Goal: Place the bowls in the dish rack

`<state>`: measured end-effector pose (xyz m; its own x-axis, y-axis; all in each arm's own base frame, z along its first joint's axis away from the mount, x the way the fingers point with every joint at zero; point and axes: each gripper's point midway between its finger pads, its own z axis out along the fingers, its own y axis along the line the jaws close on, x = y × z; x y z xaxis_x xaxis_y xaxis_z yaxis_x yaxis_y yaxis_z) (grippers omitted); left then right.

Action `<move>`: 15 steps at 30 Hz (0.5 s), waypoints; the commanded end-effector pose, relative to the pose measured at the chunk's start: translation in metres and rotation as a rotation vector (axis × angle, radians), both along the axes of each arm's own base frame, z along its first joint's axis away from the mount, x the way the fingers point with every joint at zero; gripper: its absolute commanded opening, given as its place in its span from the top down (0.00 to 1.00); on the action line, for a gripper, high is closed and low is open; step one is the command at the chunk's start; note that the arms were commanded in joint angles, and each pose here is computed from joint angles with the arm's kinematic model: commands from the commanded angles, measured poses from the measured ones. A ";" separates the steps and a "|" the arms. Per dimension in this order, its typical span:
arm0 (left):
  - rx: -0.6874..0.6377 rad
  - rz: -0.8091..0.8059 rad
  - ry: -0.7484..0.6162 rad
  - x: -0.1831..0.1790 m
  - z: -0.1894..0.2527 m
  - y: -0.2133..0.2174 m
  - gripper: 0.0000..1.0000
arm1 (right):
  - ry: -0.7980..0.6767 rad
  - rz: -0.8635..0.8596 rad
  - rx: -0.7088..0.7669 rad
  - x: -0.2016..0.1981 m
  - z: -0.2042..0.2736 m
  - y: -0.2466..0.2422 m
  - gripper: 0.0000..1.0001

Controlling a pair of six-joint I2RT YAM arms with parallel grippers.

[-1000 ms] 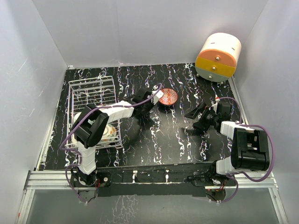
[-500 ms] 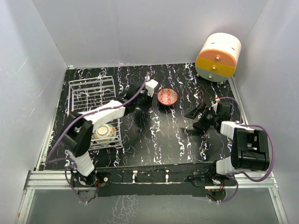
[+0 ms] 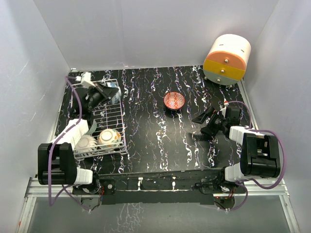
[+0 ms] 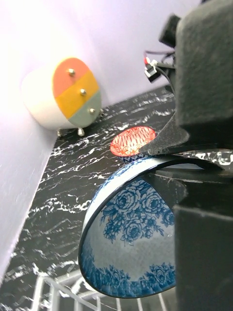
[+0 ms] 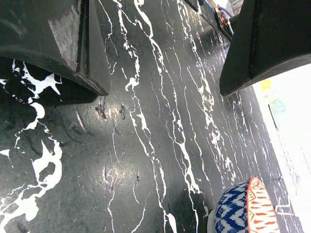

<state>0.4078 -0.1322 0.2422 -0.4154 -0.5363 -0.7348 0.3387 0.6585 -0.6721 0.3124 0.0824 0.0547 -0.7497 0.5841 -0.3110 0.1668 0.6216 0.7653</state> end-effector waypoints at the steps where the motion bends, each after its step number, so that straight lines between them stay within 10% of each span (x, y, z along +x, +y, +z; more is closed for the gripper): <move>1: -0.296 -0.048 -0.082 -0.013 0.044 0.022 1.00 | -0.066 0.010 -0.012 0.008 0.015 0.000 0.02; 15: -0.475 0.013 0.065 0.015 0.002 0.054 1.00 | -0.058 0.005 -0.027 0.008 0.012 -0.002 0.02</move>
